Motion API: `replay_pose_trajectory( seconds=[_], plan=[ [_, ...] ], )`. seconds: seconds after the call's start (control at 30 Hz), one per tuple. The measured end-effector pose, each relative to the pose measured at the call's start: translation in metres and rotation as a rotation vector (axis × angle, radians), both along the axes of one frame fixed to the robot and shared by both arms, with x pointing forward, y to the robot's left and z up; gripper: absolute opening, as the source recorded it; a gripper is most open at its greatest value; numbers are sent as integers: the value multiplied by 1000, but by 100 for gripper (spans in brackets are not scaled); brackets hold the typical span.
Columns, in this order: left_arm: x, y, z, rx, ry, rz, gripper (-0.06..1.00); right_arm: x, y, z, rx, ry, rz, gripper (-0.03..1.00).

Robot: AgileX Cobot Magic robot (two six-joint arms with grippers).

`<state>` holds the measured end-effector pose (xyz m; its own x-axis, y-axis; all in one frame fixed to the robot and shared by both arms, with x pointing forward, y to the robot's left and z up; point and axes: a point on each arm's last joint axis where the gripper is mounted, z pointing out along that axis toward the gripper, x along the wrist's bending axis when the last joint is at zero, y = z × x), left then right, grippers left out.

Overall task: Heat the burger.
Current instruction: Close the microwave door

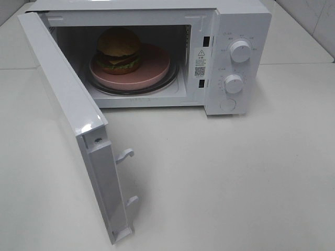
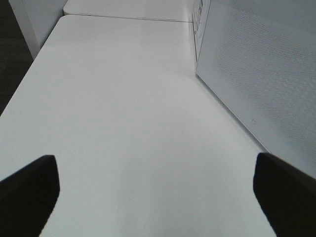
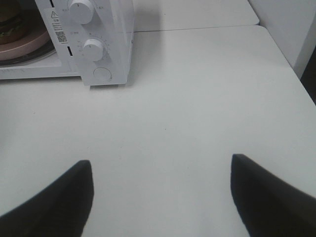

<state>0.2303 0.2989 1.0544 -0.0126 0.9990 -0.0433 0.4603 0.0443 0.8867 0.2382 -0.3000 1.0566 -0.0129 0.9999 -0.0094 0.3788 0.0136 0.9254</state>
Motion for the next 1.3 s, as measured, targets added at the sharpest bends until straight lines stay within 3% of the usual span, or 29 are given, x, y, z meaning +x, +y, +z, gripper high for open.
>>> replay_pose_trajectory(
  seconds=[1.3],
  plan=[
    [0, 0, 0, 0, 0, 0, 99, 0, -1, 0, -5, 1, 17, 76]
  ],
)
